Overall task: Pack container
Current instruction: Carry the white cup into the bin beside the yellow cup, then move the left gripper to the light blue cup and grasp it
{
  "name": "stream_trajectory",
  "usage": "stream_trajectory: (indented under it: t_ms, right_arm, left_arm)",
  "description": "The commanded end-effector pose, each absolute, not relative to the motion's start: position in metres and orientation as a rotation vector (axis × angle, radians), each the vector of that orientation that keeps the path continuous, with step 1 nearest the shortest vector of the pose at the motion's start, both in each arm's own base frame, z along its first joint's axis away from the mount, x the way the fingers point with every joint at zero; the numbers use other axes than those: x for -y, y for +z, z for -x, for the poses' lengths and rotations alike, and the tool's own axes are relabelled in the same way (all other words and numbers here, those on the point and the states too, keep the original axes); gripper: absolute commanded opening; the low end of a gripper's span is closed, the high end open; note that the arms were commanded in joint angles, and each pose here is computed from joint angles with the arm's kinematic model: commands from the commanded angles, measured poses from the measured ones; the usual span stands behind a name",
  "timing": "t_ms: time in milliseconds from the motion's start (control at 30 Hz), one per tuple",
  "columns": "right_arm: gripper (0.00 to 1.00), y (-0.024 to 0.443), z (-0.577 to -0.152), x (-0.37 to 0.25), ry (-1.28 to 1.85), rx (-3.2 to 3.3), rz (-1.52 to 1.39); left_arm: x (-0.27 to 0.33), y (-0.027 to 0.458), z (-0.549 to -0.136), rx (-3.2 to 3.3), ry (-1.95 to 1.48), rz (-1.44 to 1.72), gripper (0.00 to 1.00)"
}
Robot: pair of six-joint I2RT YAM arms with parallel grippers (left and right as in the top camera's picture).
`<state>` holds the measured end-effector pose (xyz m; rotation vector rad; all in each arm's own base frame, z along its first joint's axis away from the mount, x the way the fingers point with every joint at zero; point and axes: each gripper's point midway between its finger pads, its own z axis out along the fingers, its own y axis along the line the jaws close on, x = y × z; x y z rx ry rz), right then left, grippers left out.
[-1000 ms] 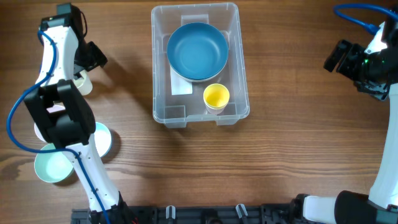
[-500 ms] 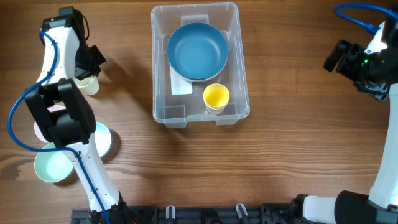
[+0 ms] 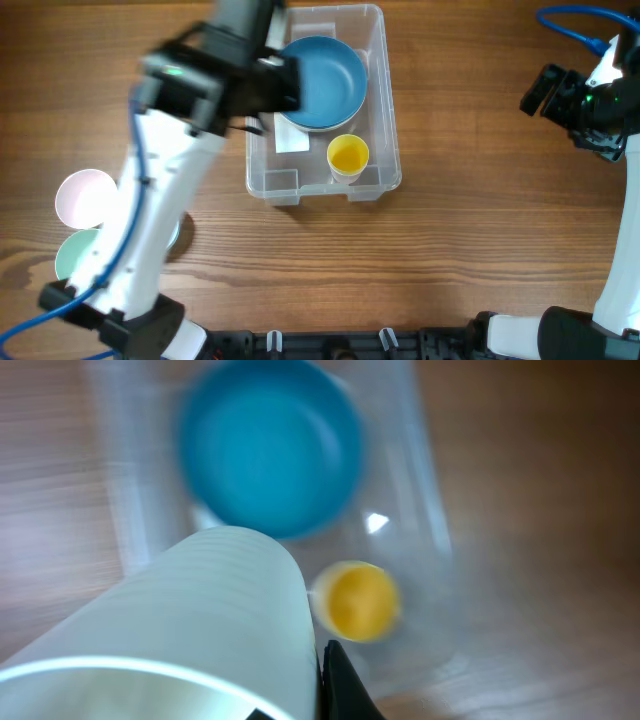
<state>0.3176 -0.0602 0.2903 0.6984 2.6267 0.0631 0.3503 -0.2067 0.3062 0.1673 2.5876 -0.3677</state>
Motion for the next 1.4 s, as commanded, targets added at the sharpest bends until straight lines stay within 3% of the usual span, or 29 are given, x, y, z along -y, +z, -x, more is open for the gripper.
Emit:
stream_trajectory:
  t_ms: [0, 300, 567, 600, 633, 733, 833, 967, 1100, 1167, 1300, 1367]
  right_arm:
    - [1.00, 0.292, -0.314, 0.057, 0.068, -2.630, -0.674]
    - [1.00, 0.291, -0.313, 0.057, 0.067, -2.634, -0.670]
    - [1.00, 0.291, -0.313, 0.057, 0.067, -2.634, -0.670]
    - [1.00, 0.291, -0.313, 0.057, 0.067, -2.634, -0.670]
    - [1.00, 0.291, -0.313, 0.057, 0.067, -2.634, -0.670]
    - [1.00, 0.291, -0.313, 0.057, 0.066, -2.634, -0.670]
    - [1.00, 0.291, -0.313, 0.057, 0.066, -2.635, -0.666]
    - [1.00, 0.291, -0.313, 0.057, 0.066, -2.637, -0.666]
    - [1.00, 0.292, -0.314, 0.057, 0.066, -2.634, -0.665]
    - [1.00, 0.292, -0.314, 0.057, 0.066, -2.632, -0.665]
    - [1.00, 0.292, -0.314, 0.057, 0.066, -2.631, -0.664]
    - [1.00, 0.292, -0.314, 0.058, 0.066, -2.631, -0.665]
  left_arm:
    - [0.275, 0.277, -0.329, -2.635, -0.415, -0.365, 0.04]
    - [0.301, 0.211, -0.324, -2.813, -0.347, -0.421, 0.04]
    - [0.305, 0.183, -0.328, -2.873, -0.300, -0.428, 0.04]
    - [0.305, 0.183, -0.328, -2.874, -0.299, -0.428, 0.14]
    - [0.305, 0.183, -0.328, -2.874, -0.300, -0.428, 0.40]
    - [0.304, 0.183, -0.329, -2.874, -0.299, -0.427, 0.53]
    - [0.297, 0.185, -0.334, -2.862, -0.270, -0.402, 0.57]
    - [0.239, 0.217, -0.356, -2.793, -0.131, -0.235, 0.64]
    - [0.122, 0.271, -0.372, -2.685, 0.012, 0.146, 0.79]
    - [0.064, 0.284, -0.369, -2.658, 0.027, 0.384, 0.81]
    - [-0.025, 0.273, -0.344, -2.701, -0.005, 0.823, 0.82]
    - [-0.065, 0.233, -0.323, -2.768, 0.049, 1.036, 0.84]
